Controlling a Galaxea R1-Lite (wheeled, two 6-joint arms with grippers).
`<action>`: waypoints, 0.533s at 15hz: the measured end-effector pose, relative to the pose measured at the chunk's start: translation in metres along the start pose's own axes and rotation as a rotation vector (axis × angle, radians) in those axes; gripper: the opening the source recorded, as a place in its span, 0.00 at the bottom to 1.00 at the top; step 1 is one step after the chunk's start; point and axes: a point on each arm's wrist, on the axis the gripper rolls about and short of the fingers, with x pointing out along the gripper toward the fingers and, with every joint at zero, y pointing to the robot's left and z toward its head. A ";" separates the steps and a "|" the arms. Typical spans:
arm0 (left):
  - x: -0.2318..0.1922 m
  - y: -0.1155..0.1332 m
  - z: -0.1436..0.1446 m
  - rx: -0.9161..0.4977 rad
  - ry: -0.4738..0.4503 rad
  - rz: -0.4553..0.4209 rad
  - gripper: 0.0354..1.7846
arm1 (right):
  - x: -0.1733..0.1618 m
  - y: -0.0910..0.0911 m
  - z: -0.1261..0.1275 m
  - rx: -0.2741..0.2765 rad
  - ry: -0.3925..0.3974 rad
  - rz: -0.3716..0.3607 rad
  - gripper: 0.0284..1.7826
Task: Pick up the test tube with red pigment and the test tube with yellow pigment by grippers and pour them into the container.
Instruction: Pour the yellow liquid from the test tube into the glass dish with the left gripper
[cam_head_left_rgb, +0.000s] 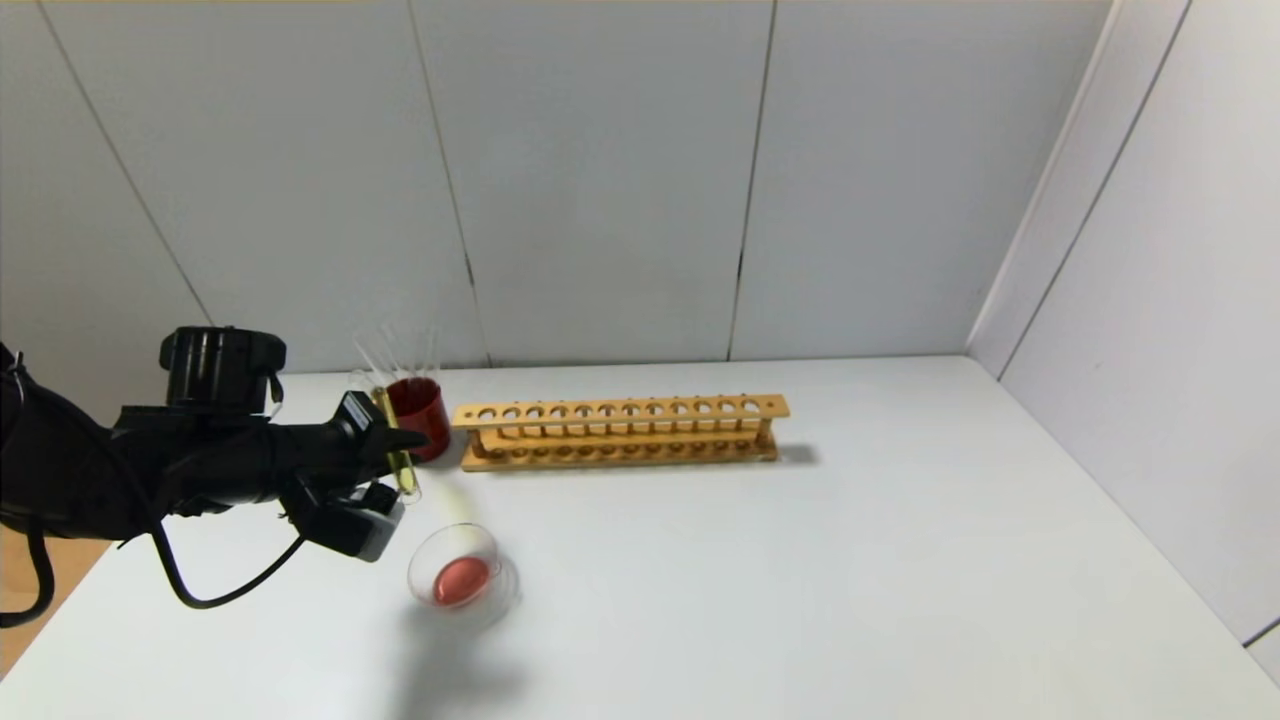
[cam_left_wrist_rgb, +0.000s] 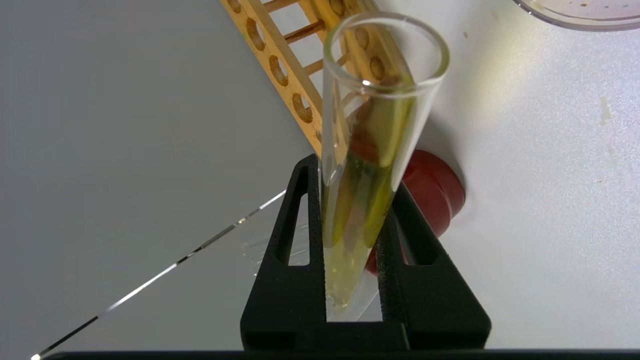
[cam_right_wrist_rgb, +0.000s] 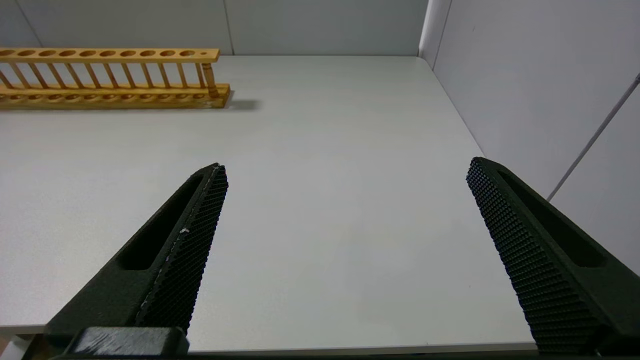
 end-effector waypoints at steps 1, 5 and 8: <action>0.000 0.000 0.000 0.000 0.000 0.000 0.17 | 0.000 0.000 0.000 0.000 0.000 0.000 0.98; 0.000 0.001 0.000 0.004 0.001 0.001 0.17 | 0.000 0.000 0.000 0.000 0.000 0.000 0.98; 0.000 0.002 0.001 0.031 -0.002 0.005 0.17 | 0.000 0.000 0.000 0.000 0.000 0.000 0.98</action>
